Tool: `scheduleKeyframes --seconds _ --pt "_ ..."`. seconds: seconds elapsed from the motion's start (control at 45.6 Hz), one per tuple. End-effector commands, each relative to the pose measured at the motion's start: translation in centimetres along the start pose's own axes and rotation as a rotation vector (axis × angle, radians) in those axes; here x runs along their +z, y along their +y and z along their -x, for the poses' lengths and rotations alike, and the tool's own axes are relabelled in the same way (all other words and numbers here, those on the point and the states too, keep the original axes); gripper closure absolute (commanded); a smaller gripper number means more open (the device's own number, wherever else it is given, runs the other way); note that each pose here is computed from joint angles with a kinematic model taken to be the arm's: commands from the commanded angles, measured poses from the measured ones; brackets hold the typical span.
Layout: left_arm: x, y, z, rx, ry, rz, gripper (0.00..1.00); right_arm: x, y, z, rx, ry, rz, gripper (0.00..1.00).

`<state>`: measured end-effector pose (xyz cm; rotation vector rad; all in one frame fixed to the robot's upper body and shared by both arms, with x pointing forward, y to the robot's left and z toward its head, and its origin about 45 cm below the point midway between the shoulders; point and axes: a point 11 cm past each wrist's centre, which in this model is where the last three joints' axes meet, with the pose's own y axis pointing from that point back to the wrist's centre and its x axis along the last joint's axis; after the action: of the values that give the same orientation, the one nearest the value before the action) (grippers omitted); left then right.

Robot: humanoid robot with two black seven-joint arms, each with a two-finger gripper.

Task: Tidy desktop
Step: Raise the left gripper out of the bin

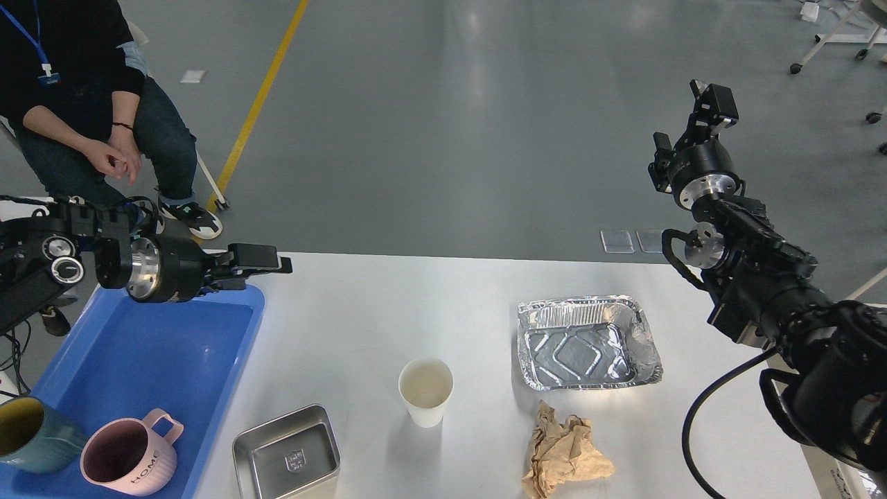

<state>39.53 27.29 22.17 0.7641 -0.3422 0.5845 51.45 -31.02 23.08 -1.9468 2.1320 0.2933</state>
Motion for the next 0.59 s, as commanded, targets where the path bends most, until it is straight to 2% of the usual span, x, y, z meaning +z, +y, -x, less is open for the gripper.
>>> scheduleKeyframes --seconds 0.0,0.11,0.175,0.263,0.417,0.57 --pt "2.2 -1.9 -0.9 0.214 0.023 0.164 0.02 0.1 0.0 0.1 0.000 0.000 0.001 0.00" --pt "2.3 -1.7 -0.4 0.289 0.137 0.288 0.02 0.4 0.1 0.6 -0.006 -0.005 0.006 0.00" --pt "0.8 -0.9 -0.3 0.317 0.220 0.289 0.02 0.5 0.1 0.5 0.000 -0.002 0.008 0.00" --pt "-0.3 -0.5 0.5 0.259 0.258 0.256 0.02 0.5 0.1 0.5 0.001 -0.001 0.008 0.00" --pt "-5.4 2.9 1.3 0.130 0.216 -0.007 0.02 0.4 0.1 0.5 0.000 -0.001 0.007 0.00" --pt "-8.4 8.6 -0.1 0.089 0.135 -0.140 0.02 0.3 0.0 0.6 -0.001 0.000 0.006 0.00"
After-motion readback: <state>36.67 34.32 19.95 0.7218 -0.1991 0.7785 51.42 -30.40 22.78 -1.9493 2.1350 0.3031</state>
